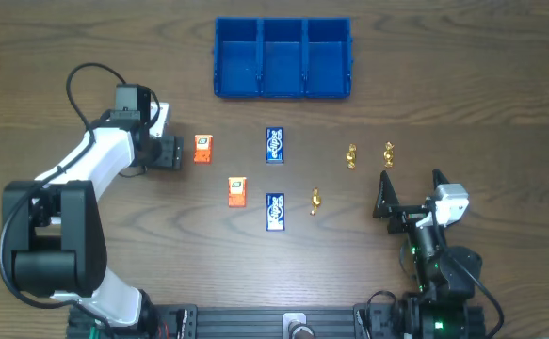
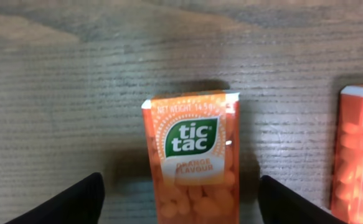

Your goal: Sort Candies Into Trays

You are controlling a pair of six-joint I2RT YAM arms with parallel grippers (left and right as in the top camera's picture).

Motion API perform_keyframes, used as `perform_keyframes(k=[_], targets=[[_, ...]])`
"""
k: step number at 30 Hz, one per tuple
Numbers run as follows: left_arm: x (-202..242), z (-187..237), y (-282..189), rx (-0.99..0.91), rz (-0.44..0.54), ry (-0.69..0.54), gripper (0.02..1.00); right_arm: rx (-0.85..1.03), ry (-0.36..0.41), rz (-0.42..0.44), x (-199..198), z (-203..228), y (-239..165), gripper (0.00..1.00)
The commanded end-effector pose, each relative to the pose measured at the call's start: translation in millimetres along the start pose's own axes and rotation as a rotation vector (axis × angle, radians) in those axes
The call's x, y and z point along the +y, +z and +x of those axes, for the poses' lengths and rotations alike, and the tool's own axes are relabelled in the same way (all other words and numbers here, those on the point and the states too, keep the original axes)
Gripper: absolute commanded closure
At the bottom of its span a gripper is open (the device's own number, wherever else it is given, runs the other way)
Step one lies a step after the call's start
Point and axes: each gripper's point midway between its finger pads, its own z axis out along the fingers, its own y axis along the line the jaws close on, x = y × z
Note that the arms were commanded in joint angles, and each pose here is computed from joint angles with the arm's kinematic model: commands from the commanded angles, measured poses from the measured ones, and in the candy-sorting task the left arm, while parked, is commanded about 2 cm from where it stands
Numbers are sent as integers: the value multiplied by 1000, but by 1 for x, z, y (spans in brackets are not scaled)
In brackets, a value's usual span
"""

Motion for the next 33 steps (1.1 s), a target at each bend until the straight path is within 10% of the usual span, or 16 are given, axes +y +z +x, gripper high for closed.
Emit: perform_keyframes(k=[1,21,33], targets=[[1,-7,5,-1,1,4,301,-3,-12,3,-1,0,0,1],[-7,-25,-10,-52,33,-56,713,-3,-12,3,-1,0,0,3],[-102,-183,-194,-497,20,-94,722,-3,-12,3,-1,0,0,3]])
